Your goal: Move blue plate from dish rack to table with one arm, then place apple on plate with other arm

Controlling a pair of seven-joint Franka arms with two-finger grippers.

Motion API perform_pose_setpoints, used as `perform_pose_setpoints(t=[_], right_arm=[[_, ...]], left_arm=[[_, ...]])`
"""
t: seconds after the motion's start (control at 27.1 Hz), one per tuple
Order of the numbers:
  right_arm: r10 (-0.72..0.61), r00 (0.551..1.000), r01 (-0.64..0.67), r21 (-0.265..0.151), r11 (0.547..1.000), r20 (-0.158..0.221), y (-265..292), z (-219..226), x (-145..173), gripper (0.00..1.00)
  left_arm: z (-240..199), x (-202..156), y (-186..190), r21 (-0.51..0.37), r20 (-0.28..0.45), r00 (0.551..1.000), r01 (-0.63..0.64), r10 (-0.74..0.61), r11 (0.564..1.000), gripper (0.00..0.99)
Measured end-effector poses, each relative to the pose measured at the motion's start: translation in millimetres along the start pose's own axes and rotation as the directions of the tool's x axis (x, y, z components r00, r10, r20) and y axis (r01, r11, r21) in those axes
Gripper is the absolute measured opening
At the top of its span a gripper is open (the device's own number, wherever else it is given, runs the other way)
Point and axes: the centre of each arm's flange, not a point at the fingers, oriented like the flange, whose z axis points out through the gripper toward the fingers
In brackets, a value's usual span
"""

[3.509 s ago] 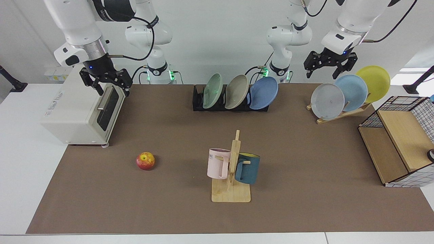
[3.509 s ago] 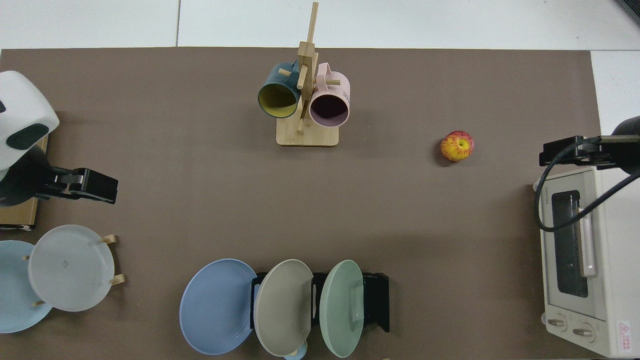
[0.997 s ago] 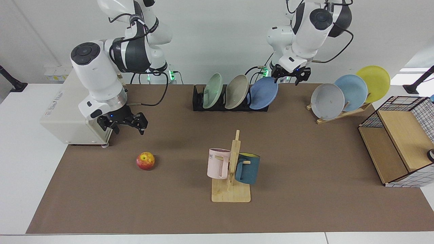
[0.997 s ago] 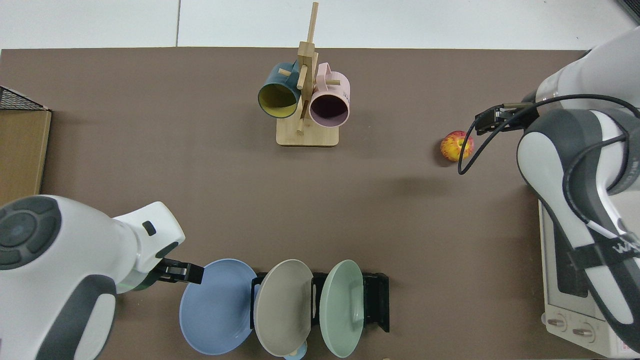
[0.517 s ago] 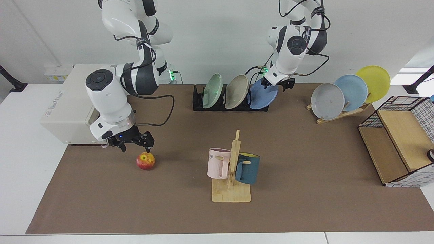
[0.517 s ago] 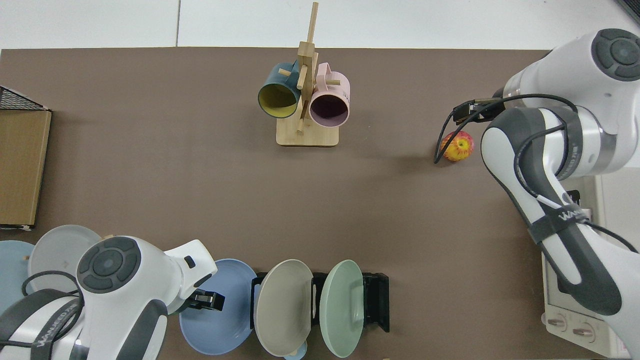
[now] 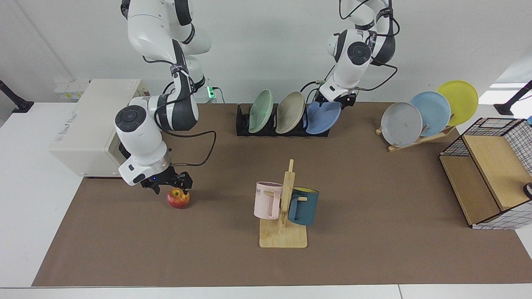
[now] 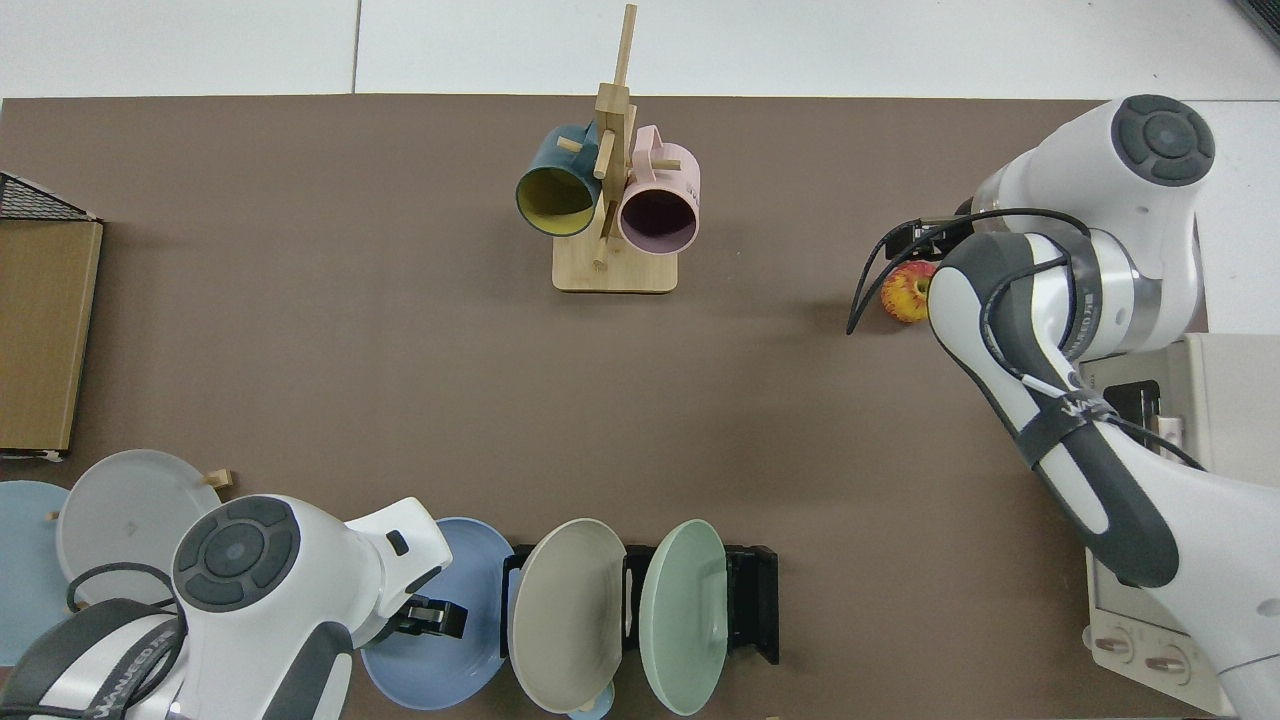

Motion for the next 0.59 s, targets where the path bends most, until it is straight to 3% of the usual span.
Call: perform_pose_setpoints(t=[0.22,0.44,0.48,0.55,0.59], right_arm=[[0.002,1.000,-0.002,-0.004,1.000,0.029,0,28,-7,1.00],[-0.003,1.000,0.003,-0.008,1.000,0.031,-2,43,-14,1.00],[-0.004,1.000,0.004,-0.008,1.000,0.029,-1,46,-15,1.00],[-0.004,1.000,0.004,-0.008,1.000,0.026,-1,50,-17,1.00],[-0.003,1.000,0.003,-0.008,1.000,0.024,-1,52,-17,1.00]], left_arm=[[1,-2,9,0.013,-0.003,1.000,0.000,0.000,1.000,0.974],[0,-4,15,0.023,-0.010,1.000,0.008,-0.008,1.000,0.885],[-1,-4,16,0.025,-0.011,1.000,0.010,-0.010,1.000,0.775],[-1,-5,18,0.027,-0.013,1.000,0.011,-0.011,1.000,0.683],[-1,-5,18,0.028,-0.013,1.000,0.011,-0.011,1.000,0.568]])
